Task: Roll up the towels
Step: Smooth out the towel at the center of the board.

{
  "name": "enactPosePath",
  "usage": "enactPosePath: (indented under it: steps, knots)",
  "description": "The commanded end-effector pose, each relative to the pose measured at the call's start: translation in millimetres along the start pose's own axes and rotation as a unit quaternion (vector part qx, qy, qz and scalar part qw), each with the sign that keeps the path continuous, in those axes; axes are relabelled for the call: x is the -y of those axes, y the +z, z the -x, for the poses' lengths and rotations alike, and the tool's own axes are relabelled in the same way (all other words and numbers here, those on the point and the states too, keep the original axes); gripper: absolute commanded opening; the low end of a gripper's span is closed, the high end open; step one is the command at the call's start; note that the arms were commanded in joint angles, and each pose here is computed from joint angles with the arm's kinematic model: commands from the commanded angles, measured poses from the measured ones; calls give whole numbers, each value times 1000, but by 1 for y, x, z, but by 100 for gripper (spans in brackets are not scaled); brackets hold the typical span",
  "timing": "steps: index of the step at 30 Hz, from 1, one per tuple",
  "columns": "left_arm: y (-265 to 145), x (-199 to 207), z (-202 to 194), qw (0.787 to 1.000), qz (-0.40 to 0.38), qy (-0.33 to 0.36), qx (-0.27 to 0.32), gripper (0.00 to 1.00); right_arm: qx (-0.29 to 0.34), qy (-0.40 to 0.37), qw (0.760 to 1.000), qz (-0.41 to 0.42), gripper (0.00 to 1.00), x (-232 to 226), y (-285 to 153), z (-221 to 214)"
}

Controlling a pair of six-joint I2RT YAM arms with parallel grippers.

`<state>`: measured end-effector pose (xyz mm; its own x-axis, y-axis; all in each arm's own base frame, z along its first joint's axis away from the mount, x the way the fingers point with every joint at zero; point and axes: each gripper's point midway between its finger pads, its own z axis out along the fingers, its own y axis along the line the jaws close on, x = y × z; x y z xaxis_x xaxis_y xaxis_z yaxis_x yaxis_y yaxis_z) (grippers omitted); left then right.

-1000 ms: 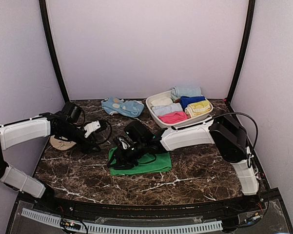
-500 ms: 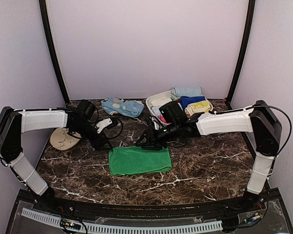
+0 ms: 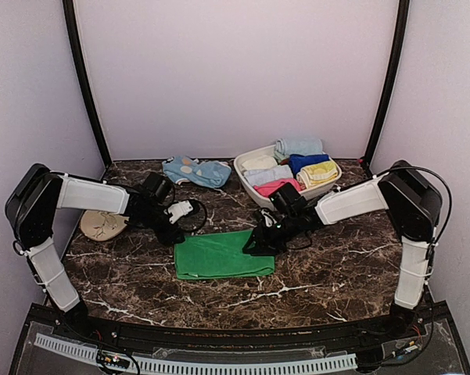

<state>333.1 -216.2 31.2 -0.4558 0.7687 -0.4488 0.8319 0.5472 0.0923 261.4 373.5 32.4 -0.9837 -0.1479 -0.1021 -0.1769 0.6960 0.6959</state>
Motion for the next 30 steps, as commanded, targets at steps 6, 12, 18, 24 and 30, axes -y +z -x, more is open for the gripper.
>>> enactPosePath:
  steps: [6,12,18,24,30]
  knots:
    - [-36,-51,21,991,130,33,30,71,11,27,999,-20,33,8,21,-26]
    - [-88,-21,47,994,63,63,67,92,37,65,997,28,33,-25,34,-31]
    - [-82,81,13,986,-96,130,34,88,72,36,996,45,36,-68,3,2]
    - [-40,87,-54,984,-91,141,-54,79,87,12,996,17,37,-71,-21,27]
    - [-24,66,-67,987,-21,145,-66,80,62,37,996,-51,32,-9,-4,8]
